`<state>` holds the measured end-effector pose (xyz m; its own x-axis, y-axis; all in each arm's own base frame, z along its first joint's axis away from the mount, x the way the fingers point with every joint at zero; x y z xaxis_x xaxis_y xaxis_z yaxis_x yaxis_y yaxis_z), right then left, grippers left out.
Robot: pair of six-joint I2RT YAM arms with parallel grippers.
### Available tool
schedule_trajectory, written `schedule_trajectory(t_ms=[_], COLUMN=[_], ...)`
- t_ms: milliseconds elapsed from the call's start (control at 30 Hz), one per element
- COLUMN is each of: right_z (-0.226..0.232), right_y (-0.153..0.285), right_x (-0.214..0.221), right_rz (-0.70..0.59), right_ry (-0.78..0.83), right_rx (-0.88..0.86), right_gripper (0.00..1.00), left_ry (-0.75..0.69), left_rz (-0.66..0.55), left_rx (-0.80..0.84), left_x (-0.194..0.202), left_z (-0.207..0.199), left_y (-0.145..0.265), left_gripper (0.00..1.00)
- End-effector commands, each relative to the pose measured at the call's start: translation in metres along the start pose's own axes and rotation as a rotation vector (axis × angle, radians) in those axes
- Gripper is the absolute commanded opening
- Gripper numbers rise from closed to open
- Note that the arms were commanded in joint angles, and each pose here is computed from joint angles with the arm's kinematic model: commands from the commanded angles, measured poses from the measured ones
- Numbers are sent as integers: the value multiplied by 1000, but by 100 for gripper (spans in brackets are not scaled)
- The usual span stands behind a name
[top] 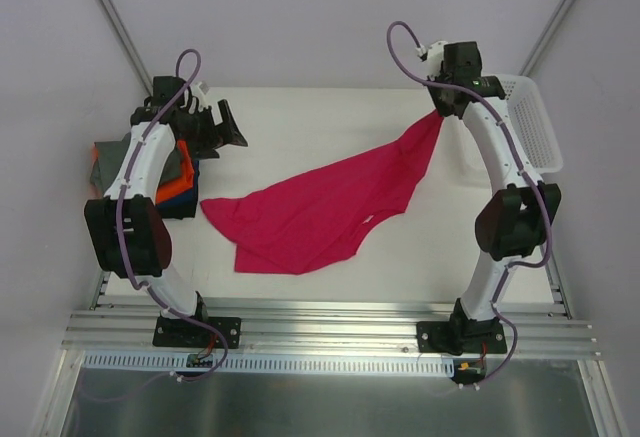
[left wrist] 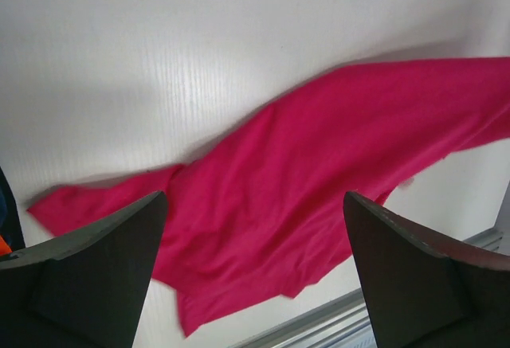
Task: Fold and stack the t-shirts
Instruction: Flatten out the tshirt
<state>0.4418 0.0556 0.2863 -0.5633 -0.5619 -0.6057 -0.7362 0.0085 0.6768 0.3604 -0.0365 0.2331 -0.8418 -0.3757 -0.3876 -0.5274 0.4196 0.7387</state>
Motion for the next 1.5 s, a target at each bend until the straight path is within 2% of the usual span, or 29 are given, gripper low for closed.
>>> schedule_trajectory(t_ms=[0,367,533,633,767,867,1133,1233,1333,1467], right_z=[-19,2,12,14,16,16,10,6,4,2], right_y=[-4,-20,-15,-20,-21,-22,-16,-13,-13,-21], right_x=[2,-12,-21,-18,-20,-22,-28,-33,-35,-25], right_rz=[50,15,-19,-4,-12,-17,-50,-68,-77,-45], right_ry=[-17,-21,-14,-18,-24,-31,-36,-44,-46,-56], right_rx=[117,11,-21,-21,-38,-39,-20,-14,-19,-34], right_gripper=[0,0,0,0,0,0,0,0,0,0], left_ry=[-35,22,25,-62,-264,-469,-929,-1013,-1178,-1314], left_rz=[-18,221,293,330,377,397,315,302,262,263], left_rx=[90,226,259,262,217,52,-230,-274,-328,-342], left_x=[-11,54,71,86,110,125,128,123,119,132], left_z=[-20,-34,-40,-54,-65,-61,-52,-57,-68,-82], left_y=[11,-5,-9,-18,-31,-43,-62,-68,-75,-89], left_gripper=[93,92,87,83,80,78,75,76,77,77])
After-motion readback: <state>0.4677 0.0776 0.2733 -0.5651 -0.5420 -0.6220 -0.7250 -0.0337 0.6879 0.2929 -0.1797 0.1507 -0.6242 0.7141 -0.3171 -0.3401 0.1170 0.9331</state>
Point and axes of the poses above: each gripper's point midway between its finger pads, its own y axis back along the fingers, its own z axis along the line the jaws close on, x = y × z, the point moved 7 cm from there along y, back along the fingers, and after that the axes turned 5 degrees about y, right-handed, at the moved point
